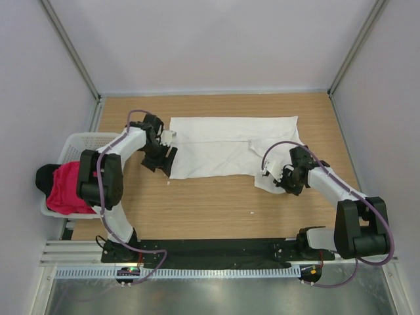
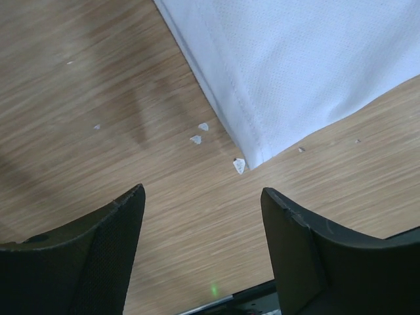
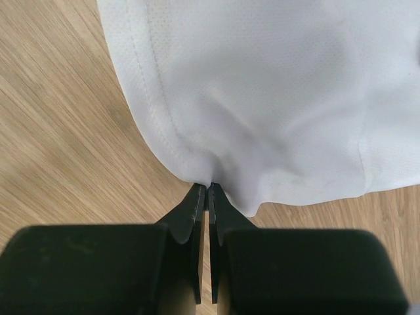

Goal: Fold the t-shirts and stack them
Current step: Fold the tshirt

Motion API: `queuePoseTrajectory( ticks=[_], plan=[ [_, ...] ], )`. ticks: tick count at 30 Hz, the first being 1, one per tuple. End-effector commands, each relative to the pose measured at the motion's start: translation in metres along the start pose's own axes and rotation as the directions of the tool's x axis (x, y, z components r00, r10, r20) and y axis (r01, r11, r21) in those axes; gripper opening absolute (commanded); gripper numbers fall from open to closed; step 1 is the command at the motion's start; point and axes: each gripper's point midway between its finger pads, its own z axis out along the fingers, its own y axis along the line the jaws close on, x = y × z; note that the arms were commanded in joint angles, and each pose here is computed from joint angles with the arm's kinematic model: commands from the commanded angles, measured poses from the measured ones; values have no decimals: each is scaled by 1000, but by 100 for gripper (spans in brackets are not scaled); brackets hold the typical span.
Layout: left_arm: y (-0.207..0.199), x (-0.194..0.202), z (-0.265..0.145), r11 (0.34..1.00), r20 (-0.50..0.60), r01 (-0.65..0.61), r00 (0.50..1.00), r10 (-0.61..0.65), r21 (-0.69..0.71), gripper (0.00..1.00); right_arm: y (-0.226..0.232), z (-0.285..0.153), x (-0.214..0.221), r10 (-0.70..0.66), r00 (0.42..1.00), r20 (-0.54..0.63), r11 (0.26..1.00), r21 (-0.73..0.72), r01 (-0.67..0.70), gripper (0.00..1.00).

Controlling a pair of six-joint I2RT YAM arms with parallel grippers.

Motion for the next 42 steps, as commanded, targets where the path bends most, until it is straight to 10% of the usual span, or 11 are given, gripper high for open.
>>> queuePoseTrajectory(
  ticks=[1,26,33,42],
  plan=[
    [-19,-4,7,988,-23,67,998,-64,142,71,-14,-11,-12,3,1000,27,999,51,-4,7],
    [-35,-10,26,955,-95,110,992,-87,274,44,-17,-17,-14,45,999,27,996,70,-47,7],
    [-36,-11,28,952,-99,107,992,-81,286,8,-17,-17,-14,58,998,32,996,72,-60,5],
    [-38,-9,19,953,-95,95,993,-71,287,0,-19,-23,-16,83,996,46,992,96,-87,1]
  ],
)
